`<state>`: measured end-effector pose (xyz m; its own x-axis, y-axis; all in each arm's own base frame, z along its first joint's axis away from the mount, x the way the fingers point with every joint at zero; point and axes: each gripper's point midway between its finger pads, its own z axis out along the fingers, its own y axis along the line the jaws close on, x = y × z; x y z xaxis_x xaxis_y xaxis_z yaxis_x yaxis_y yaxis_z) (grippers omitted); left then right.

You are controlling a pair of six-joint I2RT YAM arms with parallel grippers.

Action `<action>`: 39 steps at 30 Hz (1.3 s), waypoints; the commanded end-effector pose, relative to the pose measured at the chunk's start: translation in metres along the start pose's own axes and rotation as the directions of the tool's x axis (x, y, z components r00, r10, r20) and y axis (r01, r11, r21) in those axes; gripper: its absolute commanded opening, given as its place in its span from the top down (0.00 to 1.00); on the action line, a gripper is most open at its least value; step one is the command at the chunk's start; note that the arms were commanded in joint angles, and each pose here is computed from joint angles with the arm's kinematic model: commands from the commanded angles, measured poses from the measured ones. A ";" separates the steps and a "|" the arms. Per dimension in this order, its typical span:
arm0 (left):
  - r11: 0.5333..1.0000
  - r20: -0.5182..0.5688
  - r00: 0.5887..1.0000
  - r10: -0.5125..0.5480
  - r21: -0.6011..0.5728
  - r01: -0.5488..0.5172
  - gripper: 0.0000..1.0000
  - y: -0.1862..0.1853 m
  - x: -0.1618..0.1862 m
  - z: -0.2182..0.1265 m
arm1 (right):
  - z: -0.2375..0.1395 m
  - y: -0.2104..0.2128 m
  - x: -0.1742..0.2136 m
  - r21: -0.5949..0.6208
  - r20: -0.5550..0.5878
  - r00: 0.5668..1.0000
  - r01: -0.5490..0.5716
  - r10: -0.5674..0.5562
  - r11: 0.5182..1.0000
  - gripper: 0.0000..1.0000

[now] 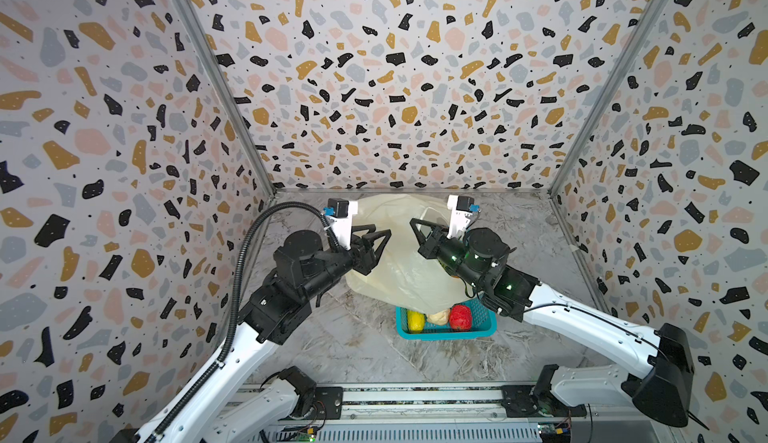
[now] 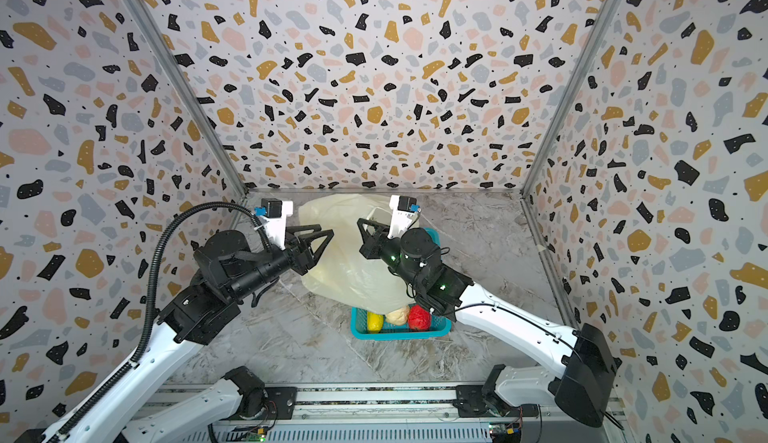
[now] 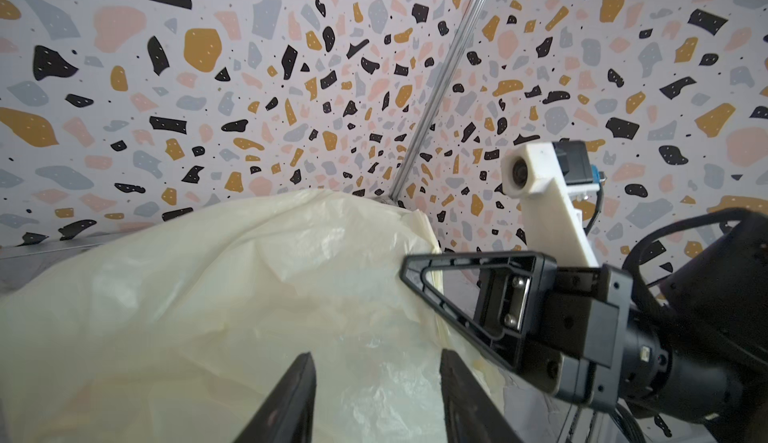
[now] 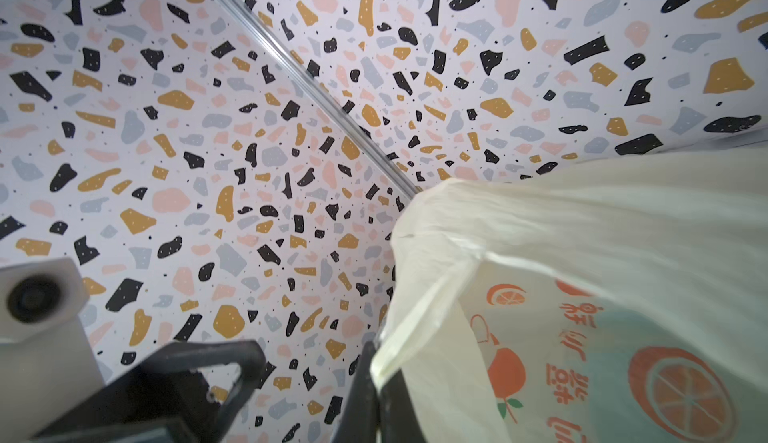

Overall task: Place the fruits into the plastic bag
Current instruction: 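Grasp the bag's edges with both grippers and lift it off the basket, then pull the bag open with both grippers, spreading its mouth beside the basket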

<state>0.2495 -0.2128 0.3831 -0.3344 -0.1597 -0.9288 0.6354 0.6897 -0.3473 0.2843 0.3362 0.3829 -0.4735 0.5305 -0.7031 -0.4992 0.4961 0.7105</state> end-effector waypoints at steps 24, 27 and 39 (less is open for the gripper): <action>0.976 -0.145 0.986 0.080 0.214 -0.048 0.34 -0.040 0.057 0.026 | 0.026 0.052 -0.019 0.006 0.086 0.994 0.075 -0.075 0.997 1.00; 0.972 -0.135 0.988 0.078 0.232 -0.045 0.32 -0.042 0.058 0.026 | 0.028 0.055 -0.013 -0.014 0.057 0.992 0.112 -0.111 0.994 1.00; 0.997 -0.125 0.989 0.074 -0.019 -0.077 0.41 0.004 0.059 0.043 | 0.029 0.062 0.009 -0.082 -0.046 0.983 0.174 -0.179 0.981 1.00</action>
<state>0.2493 -0.2578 0.3128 -0.4134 0.0215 -0.9103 0.6919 0.6573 -0.2987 0.2773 0.3933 0.4053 -0.4224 0.4074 -0.8097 -0.5989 0.5451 0.5867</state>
